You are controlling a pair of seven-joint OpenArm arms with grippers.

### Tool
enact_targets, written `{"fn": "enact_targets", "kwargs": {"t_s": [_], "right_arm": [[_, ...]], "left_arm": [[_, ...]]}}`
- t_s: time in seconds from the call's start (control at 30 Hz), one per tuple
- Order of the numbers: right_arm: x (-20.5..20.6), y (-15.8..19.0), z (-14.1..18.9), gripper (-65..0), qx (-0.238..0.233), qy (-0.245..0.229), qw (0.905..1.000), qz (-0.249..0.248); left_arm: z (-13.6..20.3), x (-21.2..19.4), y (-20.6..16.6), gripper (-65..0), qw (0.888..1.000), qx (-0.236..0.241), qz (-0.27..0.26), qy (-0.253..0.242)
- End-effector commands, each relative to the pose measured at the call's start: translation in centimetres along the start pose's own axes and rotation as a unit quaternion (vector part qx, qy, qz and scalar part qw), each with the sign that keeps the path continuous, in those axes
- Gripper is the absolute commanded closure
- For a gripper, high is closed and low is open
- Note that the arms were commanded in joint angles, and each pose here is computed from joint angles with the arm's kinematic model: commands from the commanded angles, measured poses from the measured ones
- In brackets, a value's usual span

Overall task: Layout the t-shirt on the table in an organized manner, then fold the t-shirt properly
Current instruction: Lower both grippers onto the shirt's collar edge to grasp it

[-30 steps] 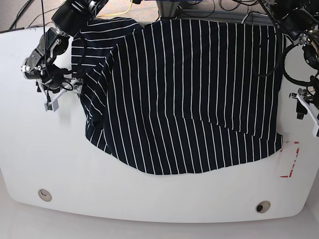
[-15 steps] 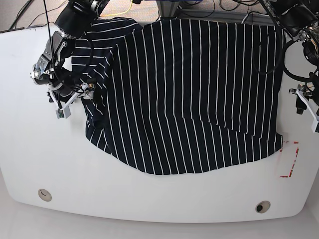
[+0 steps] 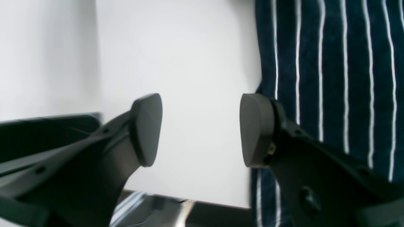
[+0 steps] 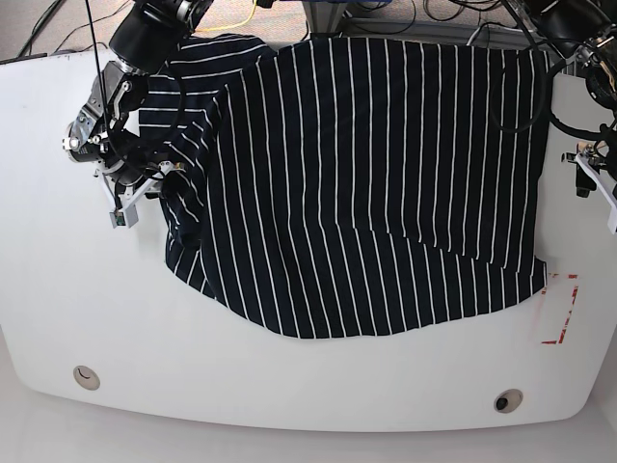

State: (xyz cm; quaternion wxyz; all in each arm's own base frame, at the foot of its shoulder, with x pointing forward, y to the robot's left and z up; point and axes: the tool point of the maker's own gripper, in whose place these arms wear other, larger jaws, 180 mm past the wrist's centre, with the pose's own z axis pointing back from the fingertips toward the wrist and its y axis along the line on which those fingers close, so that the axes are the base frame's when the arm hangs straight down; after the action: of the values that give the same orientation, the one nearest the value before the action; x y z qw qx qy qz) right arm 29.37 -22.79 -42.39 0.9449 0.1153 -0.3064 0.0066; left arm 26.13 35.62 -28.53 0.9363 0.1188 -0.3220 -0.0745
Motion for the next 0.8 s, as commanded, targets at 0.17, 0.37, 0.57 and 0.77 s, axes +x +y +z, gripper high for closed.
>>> {"fn": "enact_targets", "kwargs": {"t_s": [0.17,0.37,0.57,0.77], "right_arm": [[0.0,1.3,-0.5,-4.6,0.010,0.019,0.9994,0.028],[0.0,1.3,-0.6,-4.1,0.010,0.020,0.9993,0.029],[0.0,1.3,-0.6,-4.3,0.010,0.021,0.9993,0.029],[-0.1,1.3,-0.6,-4.3,0.009,0.021,0.9993,0.030]], "left_arm": [[-3.0,-1.7,-1.2,-36.4,0.998,-0.050,0.023,-0.002],[-4.6,-3.5,-3.4,-36.4,0.996,-0.087,0.025,-0.002],[-6.0,-5.2,-4.9,-36.4,0.992,-0.115,0.043,0.010],[-7.0,-6.7,-5.2,-36.4,0.989,-0.127,0.068,0.021]]}}
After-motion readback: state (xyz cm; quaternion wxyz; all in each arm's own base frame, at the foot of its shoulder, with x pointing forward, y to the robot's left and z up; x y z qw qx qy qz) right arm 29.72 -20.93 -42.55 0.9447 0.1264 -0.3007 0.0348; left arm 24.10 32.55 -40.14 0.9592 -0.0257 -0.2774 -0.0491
